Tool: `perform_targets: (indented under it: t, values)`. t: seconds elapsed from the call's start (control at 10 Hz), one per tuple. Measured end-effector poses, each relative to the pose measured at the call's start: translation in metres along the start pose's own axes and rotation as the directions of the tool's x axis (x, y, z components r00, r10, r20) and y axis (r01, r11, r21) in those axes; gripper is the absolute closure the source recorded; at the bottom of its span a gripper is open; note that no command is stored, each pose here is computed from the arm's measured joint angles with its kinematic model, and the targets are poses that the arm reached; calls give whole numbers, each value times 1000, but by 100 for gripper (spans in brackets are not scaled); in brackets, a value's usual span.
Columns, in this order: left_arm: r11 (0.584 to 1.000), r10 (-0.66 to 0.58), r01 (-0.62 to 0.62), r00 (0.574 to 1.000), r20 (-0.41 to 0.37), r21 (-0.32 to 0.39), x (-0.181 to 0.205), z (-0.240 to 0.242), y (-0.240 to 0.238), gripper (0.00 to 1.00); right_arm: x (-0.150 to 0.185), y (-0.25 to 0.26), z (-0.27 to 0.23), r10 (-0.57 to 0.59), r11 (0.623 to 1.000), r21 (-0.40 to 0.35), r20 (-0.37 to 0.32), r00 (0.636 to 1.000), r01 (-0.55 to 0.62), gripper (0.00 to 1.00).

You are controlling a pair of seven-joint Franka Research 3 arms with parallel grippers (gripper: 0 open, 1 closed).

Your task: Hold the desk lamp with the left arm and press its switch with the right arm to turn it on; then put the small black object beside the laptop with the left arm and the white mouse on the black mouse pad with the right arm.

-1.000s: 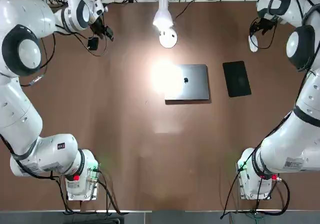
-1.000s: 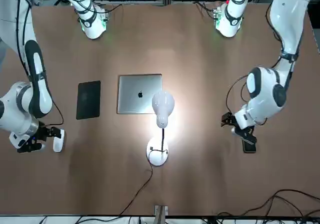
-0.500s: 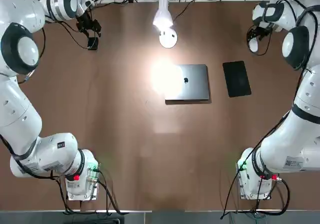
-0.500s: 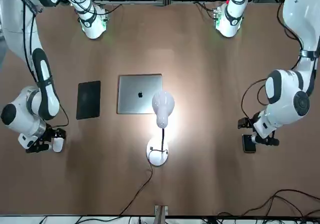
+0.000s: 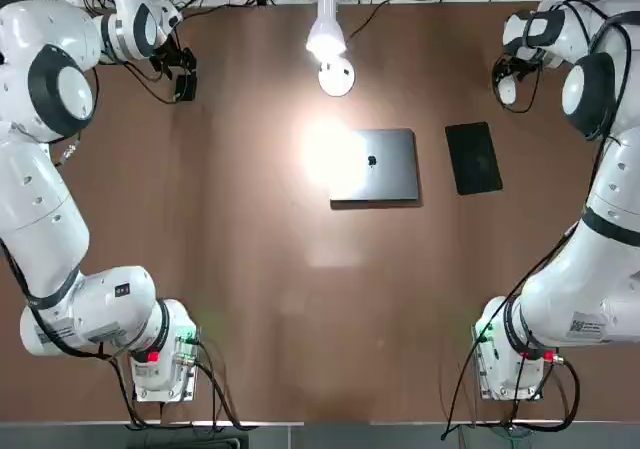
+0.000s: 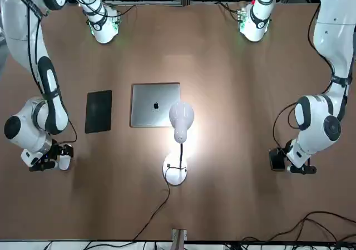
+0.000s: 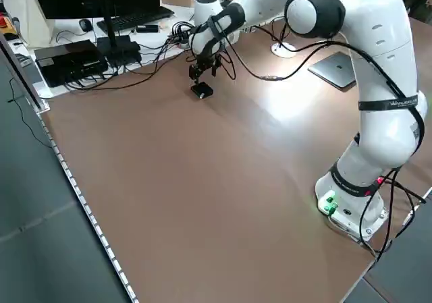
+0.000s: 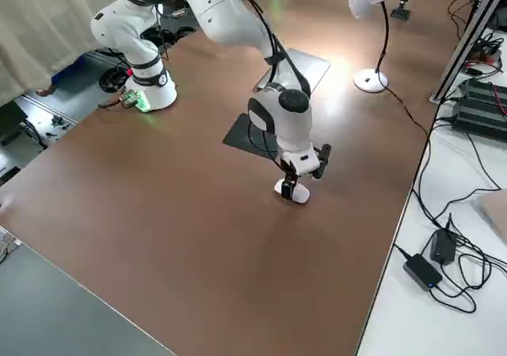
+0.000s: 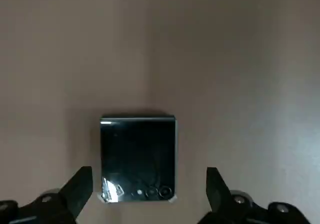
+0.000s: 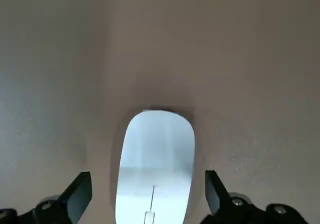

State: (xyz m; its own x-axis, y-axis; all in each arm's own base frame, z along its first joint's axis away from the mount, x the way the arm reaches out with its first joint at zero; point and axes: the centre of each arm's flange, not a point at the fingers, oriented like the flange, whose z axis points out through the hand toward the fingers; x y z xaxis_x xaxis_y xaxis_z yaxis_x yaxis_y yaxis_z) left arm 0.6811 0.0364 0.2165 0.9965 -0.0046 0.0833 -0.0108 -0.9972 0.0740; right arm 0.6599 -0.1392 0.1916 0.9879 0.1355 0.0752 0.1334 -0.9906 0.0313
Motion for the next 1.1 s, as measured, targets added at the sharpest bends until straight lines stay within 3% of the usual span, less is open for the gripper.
perform_targets:
  t: [0.3,0.6,1.0,1.1]
  values:
    - [1000,-14,14,1000,5,1,3,11,-7,0,-2,-1,7,0,1000,2,11,1000,0,11]
    - [999,-37,37,999,11,-2,2,21,-6,0,-3,-1,12,-1,1000,2,15,1000,1,11]
    - [998,-63,63,998,17,7,-1,35,-13,0,-2,-1,11,-1,1000,1,13,1000,1,31]
    - [998,-64,64,998,16,8,-1,36,-14,0,-2,-1,11,-1,1000,1,13,1000,1,32]
